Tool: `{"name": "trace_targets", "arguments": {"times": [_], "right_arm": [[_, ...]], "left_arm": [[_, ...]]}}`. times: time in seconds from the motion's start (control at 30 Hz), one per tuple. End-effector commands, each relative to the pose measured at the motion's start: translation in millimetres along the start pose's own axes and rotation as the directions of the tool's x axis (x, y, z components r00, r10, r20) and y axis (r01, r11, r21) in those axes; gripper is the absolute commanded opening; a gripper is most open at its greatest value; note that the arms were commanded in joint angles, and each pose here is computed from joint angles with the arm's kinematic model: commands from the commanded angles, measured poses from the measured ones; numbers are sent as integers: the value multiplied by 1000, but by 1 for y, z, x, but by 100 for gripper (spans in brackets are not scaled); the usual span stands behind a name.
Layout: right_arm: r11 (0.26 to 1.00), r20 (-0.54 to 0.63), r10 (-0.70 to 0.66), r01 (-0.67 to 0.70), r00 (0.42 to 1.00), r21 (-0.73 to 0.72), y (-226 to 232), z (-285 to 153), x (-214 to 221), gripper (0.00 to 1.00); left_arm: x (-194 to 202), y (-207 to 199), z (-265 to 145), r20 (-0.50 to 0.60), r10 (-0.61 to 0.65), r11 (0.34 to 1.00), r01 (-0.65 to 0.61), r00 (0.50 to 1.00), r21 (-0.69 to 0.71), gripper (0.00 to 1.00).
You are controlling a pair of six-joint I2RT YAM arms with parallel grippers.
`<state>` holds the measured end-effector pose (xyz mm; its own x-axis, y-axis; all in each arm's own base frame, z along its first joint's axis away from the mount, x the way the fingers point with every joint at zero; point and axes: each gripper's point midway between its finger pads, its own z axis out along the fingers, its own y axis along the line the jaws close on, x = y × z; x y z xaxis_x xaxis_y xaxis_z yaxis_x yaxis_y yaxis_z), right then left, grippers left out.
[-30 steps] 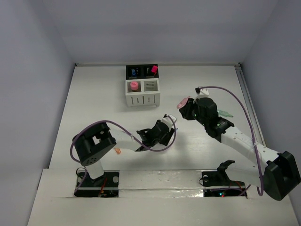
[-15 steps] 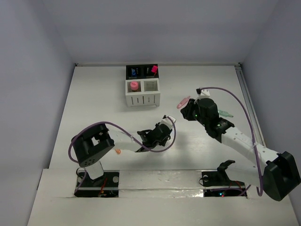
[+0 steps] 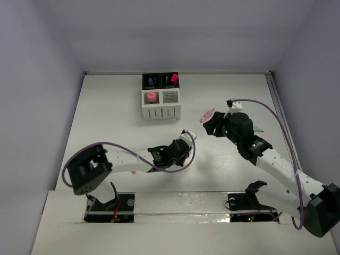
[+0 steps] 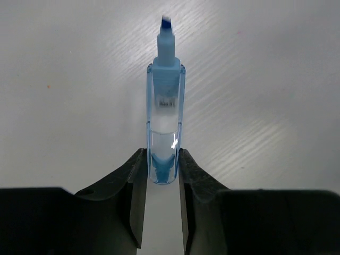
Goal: Sort the stationery into containers
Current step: Pick up the pen from the center of the board, then close the pen cap on the pen.
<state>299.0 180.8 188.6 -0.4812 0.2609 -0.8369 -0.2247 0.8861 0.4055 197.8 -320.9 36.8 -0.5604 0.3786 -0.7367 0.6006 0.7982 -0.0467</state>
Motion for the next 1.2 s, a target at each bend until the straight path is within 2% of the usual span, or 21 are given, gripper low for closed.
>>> {"name": "trace_targets", "arguments": {"times": [0.0,0.07,0.1,0.23,0.3,0.5,0.63,0.73,0.77,0.87,0.97,1.0,1.03,1.07,1.1,1.13,1.17], "right_arm": [[994,54,-10,16,998,-110,24,-26,-26,61],[984,46,-30,37,999,-176,35,-41,-28,72],[977,73,-26,41,997,-208,42,-52,-36,81],[939,82,-14,42,997,-341,64,-77,-39,95],[926,83,-10,41,996,-376,71,-81,-40,98],[917,86,12,23,996,-398,74,-82,-39,97],[918,59,122,-90,991,-386,73,-74,-37,100],[898,62,146,-106,987,-427,77,-69,-32,99],[890,66,146,-102,987,-445,79,-71,-31,97],[898,125,159,-91,979,-431,72,-75,-37,80],[888,132,163,-88,978,-451,75,-80,-37,60],[881,125,161,-85,979,-465,77,-80,-36,33],[867,129,160,-76,979,-492,83,-80,-38,23],[839,109,135,-55,985,-542,91,-83,-31,16],[820,116,114,-27,987,-572,96,-84,-29,11],[792,164,91,29,982,-610,103,-87,-34,10],[779,144,68,38,987,-626,105,-84,-27,10]], "left_arm": [[-52,-16,-45,134,-66,993,51,989,109,0],[-81,-23,-68,209,-123,979,85,970,183,0],[-92,-19,-73,235,-145,976,100,961,194,0],[-125,-19,-95,301,-220,947,128,928,295,0],[-133,-23,-103,316,-234,932,119,920,342,0],[-144,-28,-117,337,-251,913,106,907,394,0],[-144,-21,-120,352,-266,915,120,898,386,0],[-148,-17,-129,374,-295,908,135,880,397,0],[-152,-13,-135,389,-307,906,141,869,400,0],[-161,0,-147,417,-356,896,178,836,406,0],[-171,8,-160,436,-412,870,204,800,449,0],[-174,9,-164,439,-428,860,207,790,466,0],[-178,17,-166,456,-449,853,217,768,475,0],[-178,12,-173,442,-460,828,193,770,526,0],[-179,11,-177,425,-487,802,198,763,563,0],[-180,11,-178,419,-503,785,196,756,588,0],[-179,12,-181,401,-510,767,190,761,613,0]]}}
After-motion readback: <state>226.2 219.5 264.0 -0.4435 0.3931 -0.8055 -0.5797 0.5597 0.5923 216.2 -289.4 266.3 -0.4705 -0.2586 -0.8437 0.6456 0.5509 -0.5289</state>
